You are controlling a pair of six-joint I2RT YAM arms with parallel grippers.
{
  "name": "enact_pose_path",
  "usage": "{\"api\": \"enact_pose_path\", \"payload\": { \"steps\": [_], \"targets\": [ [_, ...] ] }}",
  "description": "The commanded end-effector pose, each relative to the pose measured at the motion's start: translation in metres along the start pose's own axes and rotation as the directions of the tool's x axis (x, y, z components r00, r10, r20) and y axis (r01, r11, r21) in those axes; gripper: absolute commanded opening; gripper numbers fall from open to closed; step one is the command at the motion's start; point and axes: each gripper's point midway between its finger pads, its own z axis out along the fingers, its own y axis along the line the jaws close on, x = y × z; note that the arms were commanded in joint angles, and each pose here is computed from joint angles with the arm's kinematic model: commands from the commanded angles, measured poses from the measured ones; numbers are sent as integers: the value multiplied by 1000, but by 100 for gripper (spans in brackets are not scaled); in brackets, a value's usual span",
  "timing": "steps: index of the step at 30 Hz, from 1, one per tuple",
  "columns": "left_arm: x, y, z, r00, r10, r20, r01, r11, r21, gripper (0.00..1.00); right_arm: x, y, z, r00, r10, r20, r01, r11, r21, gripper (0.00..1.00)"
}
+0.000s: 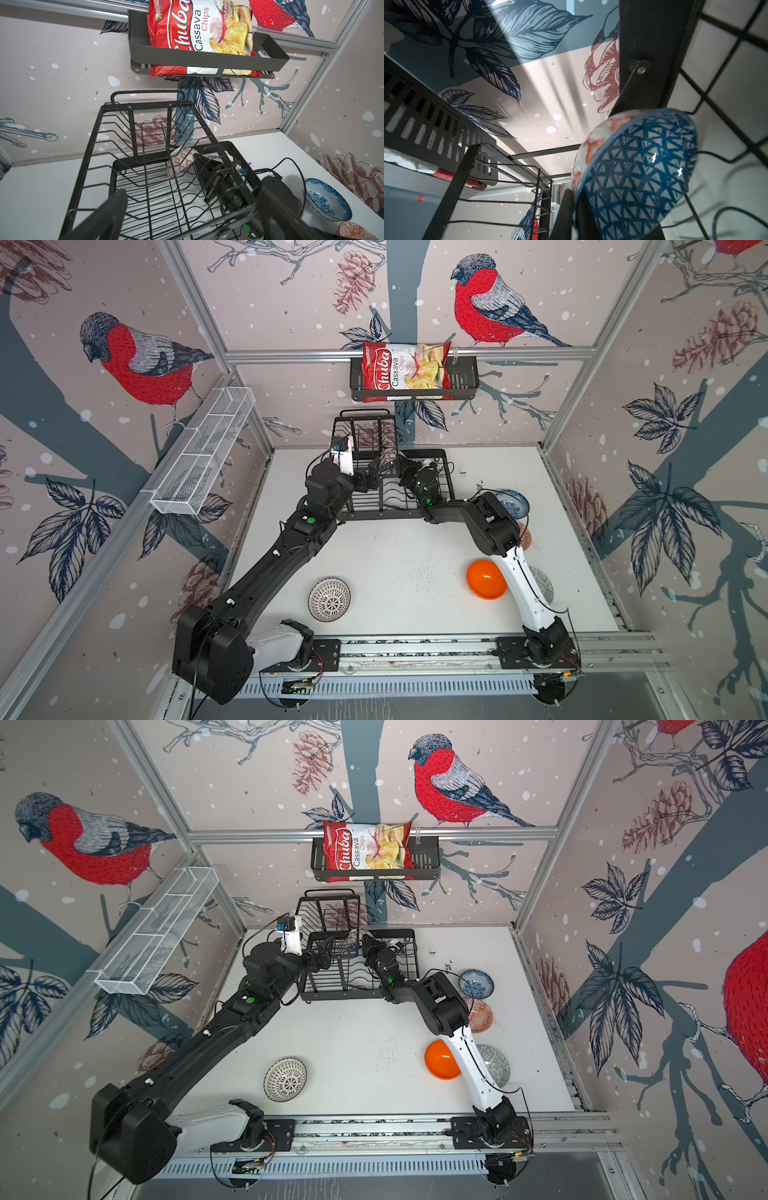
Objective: Load the bowls into the dish rack
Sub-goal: 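Lower the blue bowl upright into the rack slots with the right gripper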
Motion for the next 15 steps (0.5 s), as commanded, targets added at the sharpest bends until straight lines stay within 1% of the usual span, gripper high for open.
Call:
{"api": "enact_pose_path", "payload": {
  "steps": [1,4,15],
  "targets": [
    [-9,-2,0,999,-8,31,8,1000,15,97,0,-6,-6,999,38,20,-38,999,-7,0],
    [-9,-2,0,1000,-10,30,9,1000,16,97,-1,-9,-7,998,52,30,-52,999,6,0],
    [-9,-1,0,999,-14,30,13,1000,16,97,-2,-11,-7,992,111,52,-112,994,20,7]
  ]
}}
